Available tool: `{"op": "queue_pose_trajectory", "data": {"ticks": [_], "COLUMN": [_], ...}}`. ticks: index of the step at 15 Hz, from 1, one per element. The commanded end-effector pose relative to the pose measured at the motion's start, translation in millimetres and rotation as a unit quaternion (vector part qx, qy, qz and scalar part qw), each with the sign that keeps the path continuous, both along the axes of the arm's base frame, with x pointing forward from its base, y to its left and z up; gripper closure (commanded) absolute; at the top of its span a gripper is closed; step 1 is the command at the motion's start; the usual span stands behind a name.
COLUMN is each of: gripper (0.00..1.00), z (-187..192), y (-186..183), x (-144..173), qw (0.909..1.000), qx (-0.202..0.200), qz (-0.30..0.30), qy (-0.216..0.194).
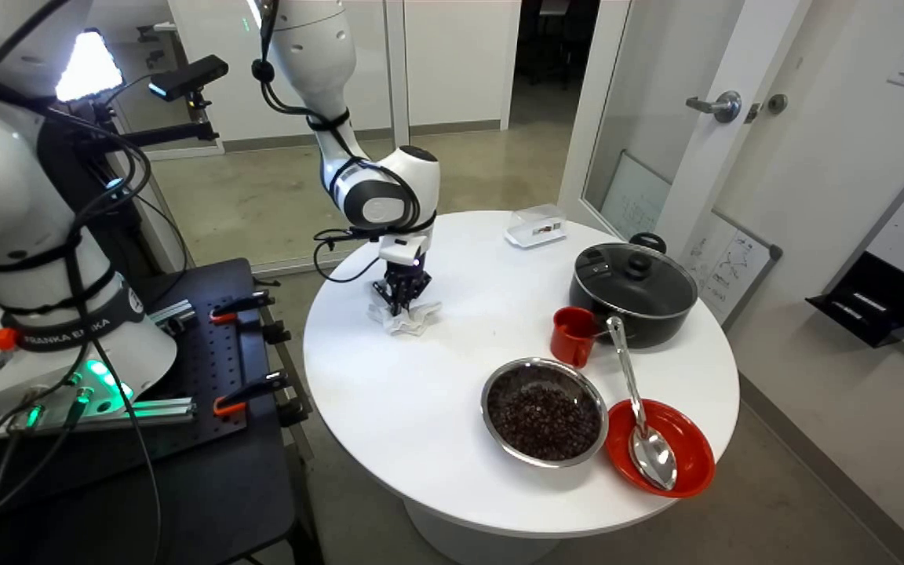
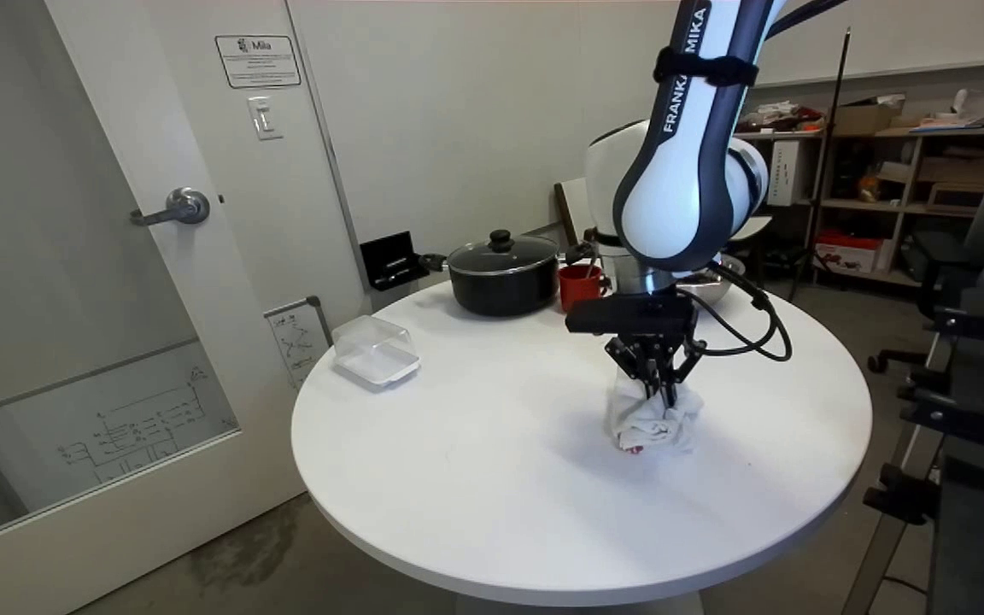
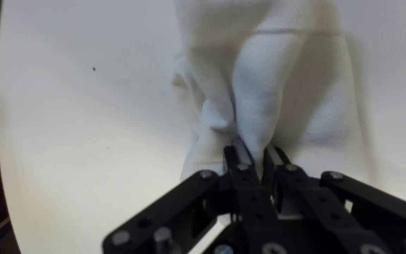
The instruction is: Use the towel to wipe the table
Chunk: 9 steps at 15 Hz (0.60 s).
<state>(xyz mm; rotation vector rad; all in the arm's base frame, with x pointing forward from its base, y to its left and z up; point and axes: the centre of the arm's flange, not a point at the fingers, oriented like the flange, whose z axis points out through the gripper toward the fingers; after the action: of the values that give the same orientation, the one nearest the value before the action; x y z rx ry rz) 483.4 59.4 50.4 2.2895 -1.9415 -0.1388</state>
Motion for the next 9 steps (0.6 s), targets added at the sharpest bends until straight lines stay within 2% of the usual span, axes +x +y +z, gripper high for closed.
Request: {"op": "queue_pose_trajectory", "data": {"ticks": [1, 3, 5, 7, 9], "gripper": [0.97, 0.97, 0.97, 0.97, 0.97], "z": [-18.4, -20.3, -24.6, -26.5, -24.5], "y": [29.4, 23.9, 1.3, -31.1, -80.3], "x": [-12.9, -9.0, -2.9, 3.0, 3.7], "qw": [0.9986, 0.9989, 0.9994, 0.9991, 0.9972], "qx": [0.015, 0.003, -0.019, -0.042, -0.061], "qz": [0.044, 0.043, 0.026, 0.000, -0.043], "qy": [0.026, 0.020, 0.012, 0.000, 0.004]}}
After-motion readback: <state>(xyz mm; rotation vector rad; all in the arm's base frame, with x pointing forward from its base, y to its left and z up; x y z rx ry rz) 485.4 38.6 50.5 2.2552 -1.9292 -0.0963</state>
